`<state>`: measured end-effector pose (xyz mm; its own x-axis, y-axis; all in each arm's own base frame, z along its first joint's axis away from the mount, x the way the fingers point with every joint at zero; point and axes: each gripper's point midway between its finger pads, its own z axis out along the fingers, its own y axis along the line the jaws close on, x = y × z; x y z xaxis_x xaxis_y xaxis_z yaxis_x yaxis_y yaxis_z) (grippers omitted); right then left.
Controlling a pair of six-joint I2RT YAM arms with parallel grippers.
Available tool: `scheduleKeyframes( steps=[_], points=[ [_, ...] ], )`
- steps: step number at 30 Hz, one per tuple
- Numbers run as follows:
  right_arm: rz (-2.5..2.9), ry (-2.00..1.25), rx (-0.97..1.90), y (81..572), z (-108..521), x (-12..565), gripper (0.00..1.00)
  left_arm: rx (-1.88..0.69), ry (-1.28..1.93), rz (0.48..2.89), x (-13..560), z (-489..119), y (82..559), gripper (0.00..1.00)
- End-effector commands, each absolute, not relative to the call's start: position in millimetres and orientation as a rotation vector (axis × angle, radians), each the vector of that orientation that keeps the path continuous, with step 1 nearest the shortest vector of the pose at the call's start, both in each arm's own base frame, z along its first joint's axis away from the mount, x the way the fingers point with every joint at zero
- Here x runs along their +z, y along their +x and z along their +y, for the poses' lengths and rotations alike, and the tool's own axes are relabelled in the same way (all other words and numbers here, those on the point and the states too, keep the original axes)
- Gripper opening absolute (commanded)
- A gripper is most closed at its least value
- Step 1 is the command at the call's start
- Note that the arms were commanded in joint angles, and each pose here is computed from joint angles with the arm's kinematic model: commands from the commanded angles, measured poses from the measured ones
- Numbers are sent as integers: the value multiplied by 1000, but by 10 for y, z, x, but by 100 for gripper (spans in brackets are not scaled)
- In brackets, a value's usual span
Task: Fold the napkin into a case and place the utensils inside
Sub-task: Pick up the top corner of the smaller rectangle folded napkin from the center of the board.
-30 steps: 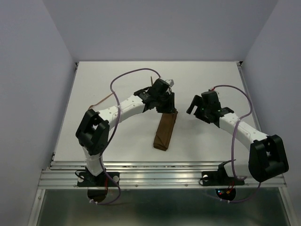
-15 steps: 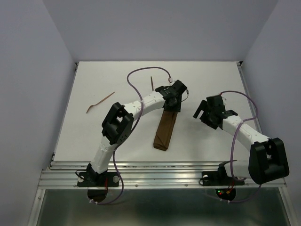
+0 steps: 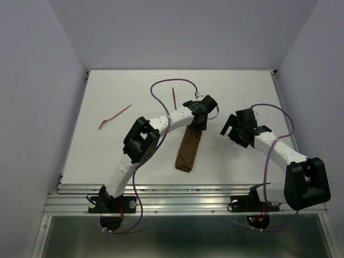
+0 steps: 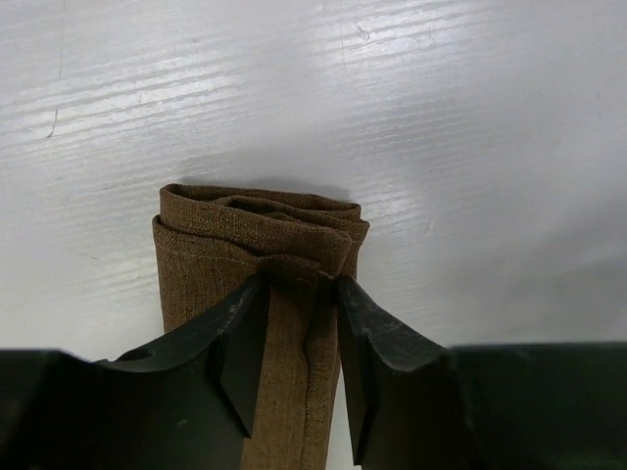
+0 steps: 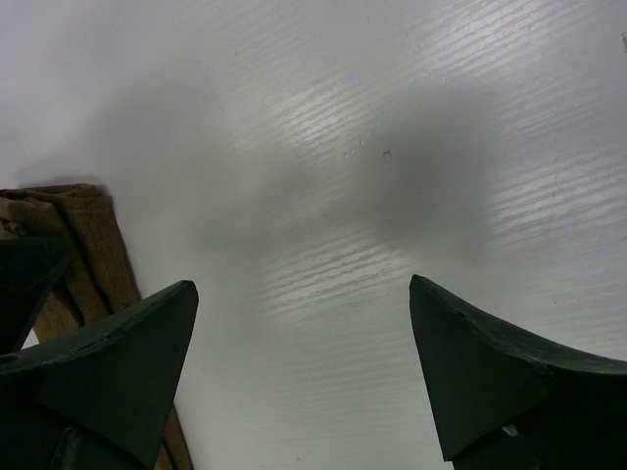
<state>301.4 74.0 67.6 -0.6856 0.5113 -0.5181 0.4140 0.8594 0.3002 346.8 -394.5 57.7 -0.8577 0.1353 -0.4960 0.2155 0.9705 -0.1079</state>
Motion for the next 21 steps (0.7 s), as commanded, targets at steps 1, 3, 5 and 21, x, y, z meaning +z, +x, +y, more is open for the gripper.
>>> scheduleKeyframes(
  steps=[1, 3, 5, 21],
  points=[
    [2399, 660, 233, 3032, 754, 759, 94, -212, 236, 2577, 735, -3993, 3517, 44],
    [2403, 661, 235, 3022, 758, 748, 94, -213, 236, 2577, 724, -4007, 3517, 39],
    [2403, 661, 235, 3021, 758, 745, 94, -213, 236, 2577, 721, -4009, 3519, 36],
    [2410, 428, 363, 3110, 971, 948, 89, -439, 354, 2494, 1060, -4110, 3390, 0]
  ],
)
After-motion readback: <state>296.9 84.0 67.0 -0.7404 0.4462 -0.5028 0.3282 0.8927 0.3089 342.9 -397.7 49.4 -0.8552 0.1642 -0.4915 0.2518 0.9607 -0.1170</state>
